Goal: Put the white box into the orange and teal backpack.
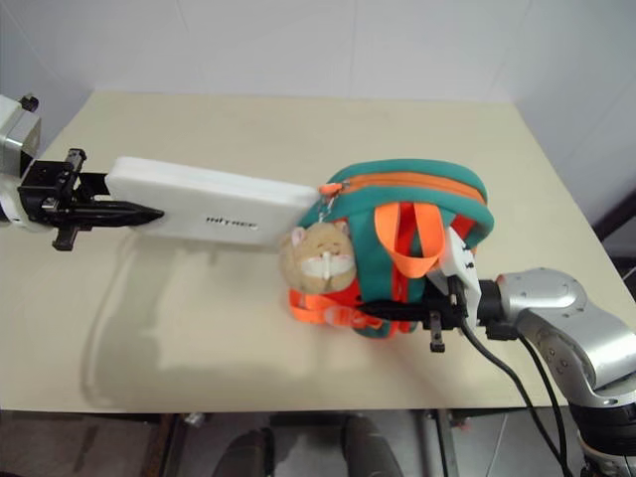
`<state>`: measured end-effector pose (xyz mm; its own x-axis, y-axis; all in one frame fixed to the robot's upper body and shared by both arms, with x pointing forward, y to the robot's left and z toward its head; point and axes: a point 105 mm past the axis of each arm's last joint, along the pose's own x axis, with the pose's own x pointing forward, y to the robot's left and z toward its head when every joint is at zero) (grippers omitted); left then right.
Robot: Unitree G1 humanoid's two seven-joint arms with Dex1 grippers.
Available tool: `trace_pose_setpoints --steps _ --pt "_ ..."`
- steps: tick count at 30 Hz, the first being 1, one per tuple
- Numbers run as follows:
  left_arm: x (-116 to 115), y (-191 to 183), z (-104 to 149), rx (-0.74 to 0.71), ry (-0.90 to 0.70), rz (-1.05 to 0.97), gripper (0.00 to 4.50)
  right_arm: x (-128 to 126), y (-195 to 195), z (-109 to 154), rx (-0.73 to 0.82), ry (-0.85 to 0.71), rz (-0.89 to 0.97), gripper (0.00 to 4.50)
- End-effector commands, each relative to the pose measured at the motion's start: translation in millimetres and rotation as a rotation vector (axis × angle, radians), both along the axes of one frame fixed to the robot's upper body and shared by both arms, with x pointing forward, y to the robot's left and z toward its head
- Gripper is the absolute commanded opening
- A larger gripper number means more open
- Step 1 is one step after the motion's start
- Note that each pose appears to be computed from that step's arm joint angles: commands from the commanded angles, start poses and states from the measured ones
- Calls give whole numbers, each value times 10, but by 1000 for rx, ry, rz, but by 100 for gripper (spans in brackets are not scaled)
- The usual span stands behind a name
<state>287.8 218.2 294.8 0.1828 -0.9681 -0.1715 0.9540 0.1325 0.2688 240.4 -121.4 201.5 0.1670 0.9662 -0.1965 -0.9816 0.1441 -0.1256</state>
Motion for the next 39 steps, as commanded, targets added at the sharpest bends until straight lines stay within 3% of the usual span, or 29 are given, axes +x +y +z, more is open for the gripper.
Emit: trace_pose_setpoints --steps 1,12,19,29,39 --pt "-185 -117 23 48 -16 -163 124 2 31 44 3 -37 9 1" --pt "-27 -594 47 72 -96 -228 124 47 66 56 -1 -48 20 1" --pt "189 -993 -140 130 -97 -162 124 61 102 36 3 -50 21 1" --pt "425 -1746 -418 38 -76 -95 124 79 131 22 9 -53 17 1" --pt "467 -1969 -440 35 -100 -78 123 78 133 23 12 -59 5 1"
